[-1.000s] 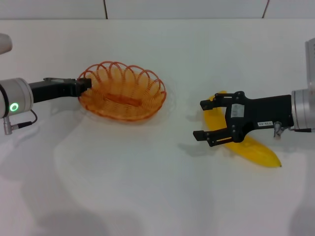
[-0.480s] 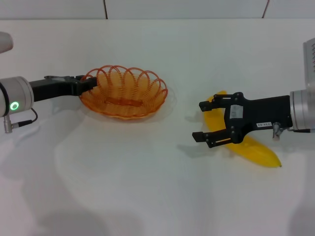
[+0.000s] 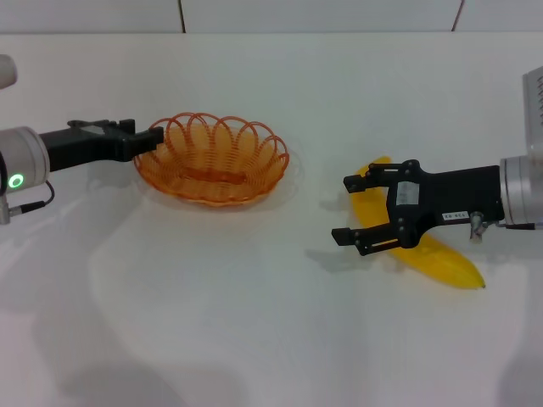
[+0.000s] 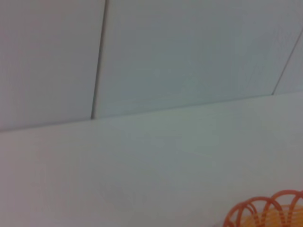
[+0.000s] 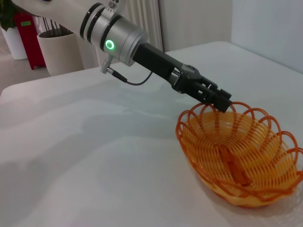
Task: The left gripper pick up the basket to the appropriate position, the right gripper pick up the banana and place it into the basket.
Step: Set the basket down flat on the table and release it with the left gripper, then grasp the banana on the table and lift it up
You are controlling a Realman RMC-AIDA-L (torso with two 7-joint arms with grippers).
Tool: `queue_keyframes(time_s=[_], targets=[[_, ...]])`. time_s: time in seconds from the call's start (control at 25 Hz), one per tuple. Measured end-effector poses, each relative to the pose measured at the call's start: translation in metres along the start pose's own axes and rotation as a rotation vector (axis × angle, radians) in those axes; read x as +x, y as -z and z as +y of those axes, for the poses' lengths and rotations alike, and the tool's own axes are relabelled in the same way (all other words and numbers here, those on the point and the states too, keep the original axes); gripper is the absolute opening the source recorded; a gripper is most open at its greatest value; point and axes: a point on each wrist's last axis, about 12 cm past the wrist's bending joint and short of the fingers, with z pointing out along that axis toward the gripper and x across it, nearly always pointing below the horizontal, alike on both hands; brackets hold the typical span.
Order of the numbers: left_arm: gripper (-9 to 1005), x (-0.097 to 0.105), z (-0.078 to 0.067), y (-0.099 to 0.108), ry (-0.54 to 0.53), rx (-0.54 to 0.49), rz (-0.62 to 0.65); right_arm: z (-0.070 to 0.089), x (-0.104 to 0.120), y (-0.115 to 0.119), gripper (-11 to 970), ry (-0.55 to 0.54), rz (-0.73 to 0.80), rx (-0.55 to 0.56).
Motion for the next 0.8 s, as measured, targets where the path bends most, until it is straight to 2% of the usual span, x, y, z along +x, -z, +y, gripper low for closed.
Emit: queue_keyframes(time_s=[0.28,0.8], targets=[[559,0.006,0.002,0.009,-0.081,-0.015,-0.094,0.000,0.000,0.000,893,0.000,-0.001,0.000],[559,0.032,-0.001,0.025,-0.173,0.012,-0.126,0.000,-0.003,0.000,893,-0.001,-0.007,-0.007]])
